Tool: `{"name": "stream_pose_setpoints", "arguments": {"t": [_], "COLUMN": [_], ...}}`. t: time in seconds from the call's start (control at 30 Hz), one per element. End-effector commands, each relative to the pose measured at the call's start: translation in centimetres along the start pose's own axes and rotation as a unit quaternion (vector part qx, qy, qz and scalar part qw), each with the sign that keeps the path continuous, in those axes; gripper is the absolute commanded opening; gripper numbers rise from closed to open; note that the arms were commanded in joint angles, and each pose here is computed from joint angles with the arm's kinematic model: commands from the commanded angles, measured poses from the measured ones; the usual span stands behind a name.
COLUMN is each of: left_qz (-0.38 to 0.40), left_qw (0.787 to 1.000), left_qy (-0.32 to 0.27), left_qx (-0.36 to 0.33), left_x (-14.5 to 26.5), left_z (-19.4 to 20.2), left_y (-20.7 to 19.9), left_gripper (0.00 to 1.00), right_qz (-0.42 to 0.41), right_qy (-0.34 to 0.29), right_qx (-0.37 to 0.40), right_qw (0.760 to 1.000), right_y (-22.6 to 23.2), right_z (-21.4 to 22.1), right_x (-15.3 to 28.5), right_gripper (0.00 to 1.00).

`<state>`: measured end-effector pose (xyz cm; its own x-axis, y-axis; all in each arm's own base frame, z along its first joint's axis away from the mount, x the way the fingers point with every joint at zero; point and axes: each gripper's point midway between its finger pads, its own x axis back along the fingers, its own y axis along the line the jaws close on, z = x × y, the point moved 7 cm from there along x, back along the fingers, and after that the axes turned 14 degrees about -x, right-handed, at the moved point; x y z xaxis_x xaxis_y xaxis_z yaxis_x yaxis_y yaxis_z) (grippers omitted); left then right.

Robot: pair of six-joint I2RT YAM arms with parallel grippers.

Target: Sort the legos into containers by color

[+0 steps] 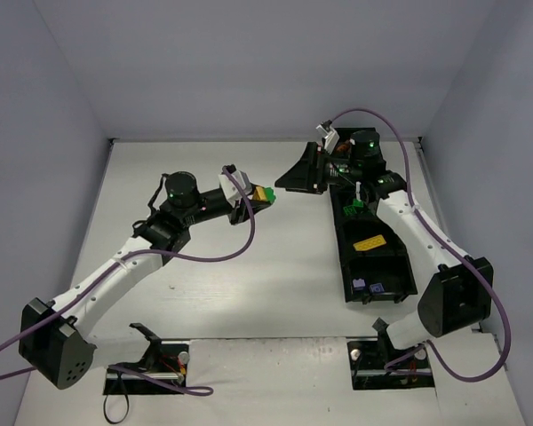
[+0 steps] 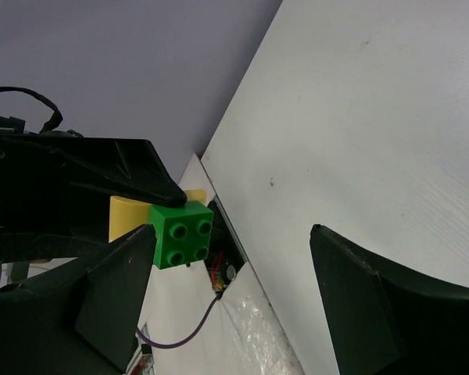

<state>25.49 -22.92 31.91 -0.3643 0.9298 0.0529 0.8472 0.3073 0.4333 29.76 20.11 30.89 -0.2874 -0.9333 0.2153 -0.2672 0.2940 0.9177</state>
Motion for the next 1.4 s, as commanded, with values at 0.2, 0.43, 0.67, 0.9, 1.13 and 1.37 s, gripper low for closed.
{"name": "stream_pose_setpoints", "arguments": {"t": [0.2,0.43,0.67,0.9,1.13,1.37], "left_qz": [-0.052,-0.057,-0.057,-0.041,-0.047,-0.038], "left_qw": [0.992,0.991,0.990,0.988,0.989,0.989], "left_qy": [-0.086,-0.101,-0.118,-0.138,-0.130,-0.133], "left_qx": [-0.070,-0.063,-0.058,-0.055,-0.054,-0.054], "left_x": [-0.8,-1.7,-2.1,-2.7,-2.4,-2.4], "left_z": [-3.7,-3.7,-3.9,-4.3,-3.6,-3.8], "left_y": [2.1,2.5,2.6,1.9,1.4,1.2], "left_gripper": [0.00,0.00,0.00,0.00,0.00,0.00], "right_qz": [-0.068,-0.086,-0.094,-0.104,-0.110,-0.117], "right_qy": [0.034,0.052,0.055,0.055,0.055,0.058], "right_qx": [0.051,0.052,0.062,0.070,0.080,0.086], "right_qw": [0.996,0.994,0.992,0.991,0.989,0.988], "right_y": [3.5,3.8,4.3,4.7,5.1,5.5], "right_z": [0.9,1.2,1.2,0.9,0.7,0.5], "right_x": [0.8,0.9,1.0,1.1,1.4,1.5], "right_gripper": [0.71,0.69,0.64,0.56,0.56,0.49]}}
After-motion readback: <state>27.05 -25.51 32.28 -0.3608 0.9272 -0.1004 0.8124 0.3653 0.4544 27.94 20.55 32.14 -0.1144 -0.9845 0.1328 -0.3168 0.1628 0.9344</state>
